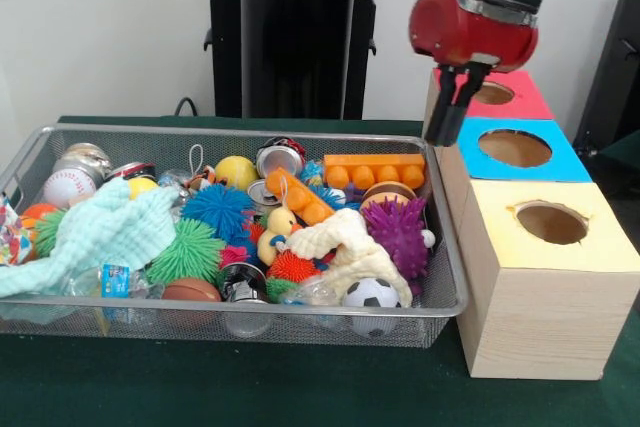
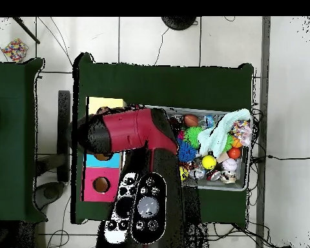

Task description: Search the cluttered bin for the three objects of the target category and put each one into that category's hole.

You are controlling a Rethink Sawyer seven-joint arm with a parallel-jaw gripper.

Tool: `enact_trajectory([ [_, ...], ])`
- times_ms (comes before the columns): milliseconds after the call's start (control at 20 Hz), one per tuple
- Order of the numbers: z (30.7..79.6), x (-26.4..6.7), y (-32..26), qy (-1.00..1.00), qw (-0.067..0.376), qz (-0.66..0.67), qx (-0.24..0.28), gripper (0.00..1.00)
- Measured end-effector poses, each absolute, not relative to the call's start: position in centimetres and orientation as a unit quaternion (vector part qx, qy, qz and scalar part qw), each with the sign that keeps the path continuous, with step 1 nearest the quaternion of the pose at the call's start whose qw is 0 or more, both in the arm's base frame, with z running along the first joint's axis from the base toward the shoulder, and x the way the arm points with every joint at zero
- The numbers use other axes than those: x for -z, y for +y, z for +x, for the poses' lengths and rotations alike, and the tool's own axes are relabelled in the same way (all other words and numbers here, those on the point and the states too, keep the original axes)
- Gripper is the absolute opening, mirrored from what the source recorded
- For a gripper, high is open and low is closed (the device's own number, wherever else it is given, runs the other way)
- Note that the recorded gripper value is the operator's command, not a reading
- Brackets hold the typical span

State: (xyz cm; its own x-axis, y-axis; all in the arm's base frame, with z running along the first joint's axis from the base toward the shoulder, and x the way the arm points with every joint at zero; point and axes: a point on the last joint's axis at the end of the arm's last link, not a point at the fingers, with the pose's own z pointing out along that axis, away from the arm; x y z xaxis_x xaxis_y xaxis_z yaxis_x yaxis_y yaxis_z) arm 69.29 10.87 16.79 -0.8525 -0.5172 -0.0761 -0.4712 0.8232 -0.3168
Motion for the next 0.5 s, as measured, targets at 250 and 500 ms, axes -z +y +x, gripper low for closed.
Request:
enact_trajectory([
  [250,71.2,-18.1,7.2,0.951,0.094,-0.246,0.162,0.00],
  [500,73.1,-18.8,2.1,0.958,0.106,-0.213,0.161,0.00],
])
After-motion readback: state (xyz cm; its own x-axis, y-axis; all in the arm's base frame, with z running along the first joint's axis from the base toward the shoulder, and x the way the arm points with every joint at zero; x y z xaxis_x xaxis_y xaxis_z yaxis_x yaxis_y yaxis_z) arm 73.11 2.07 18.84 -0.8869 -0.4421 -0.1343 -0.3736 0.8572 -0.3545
